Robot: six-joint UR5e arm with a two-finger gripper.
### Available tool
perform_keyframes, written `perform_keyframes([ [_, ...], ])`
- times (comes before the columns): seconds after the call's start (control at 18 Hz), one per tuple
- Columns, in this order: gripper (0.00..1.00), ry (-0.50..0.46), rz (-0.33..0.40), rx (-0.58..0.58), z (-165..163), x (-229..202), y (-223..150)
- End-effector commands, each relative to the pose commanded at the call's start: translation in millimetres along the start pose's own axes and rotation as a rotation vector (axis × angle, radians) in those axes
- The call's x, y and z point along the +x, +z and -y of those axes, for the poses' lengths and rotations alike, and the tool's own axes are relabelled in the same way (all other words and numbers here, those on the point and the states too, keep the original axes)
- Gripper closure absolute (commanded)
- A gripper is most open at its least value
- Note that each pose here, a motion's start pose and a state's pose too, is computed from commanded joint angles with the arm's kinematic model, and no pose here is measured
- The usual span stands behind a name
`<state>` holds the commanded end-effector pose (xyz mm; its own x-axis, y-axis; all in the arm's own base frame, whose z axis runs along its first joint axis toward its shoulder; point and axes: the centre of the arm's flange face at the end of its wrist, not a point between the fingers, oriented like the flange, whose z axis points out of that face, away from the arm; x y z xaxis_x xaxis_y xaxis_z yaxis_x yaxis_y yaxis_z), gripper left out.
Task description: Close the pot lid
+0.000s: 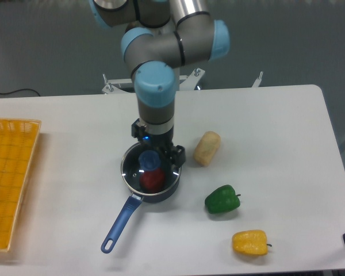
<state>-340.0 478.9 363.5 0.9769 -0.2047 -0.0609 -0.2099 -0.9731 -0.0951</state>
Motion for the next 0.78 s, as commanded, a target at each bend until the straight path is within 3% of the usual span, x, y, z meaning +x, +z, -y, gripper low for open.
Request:
perform_keyframes([
  [0.5, 0.0, 0.233, -0.08, -0.075, -128, -75, -14],
  [0.78, 0.0, 0.364, -0.087, -0.098, -173, -99, -22],
])
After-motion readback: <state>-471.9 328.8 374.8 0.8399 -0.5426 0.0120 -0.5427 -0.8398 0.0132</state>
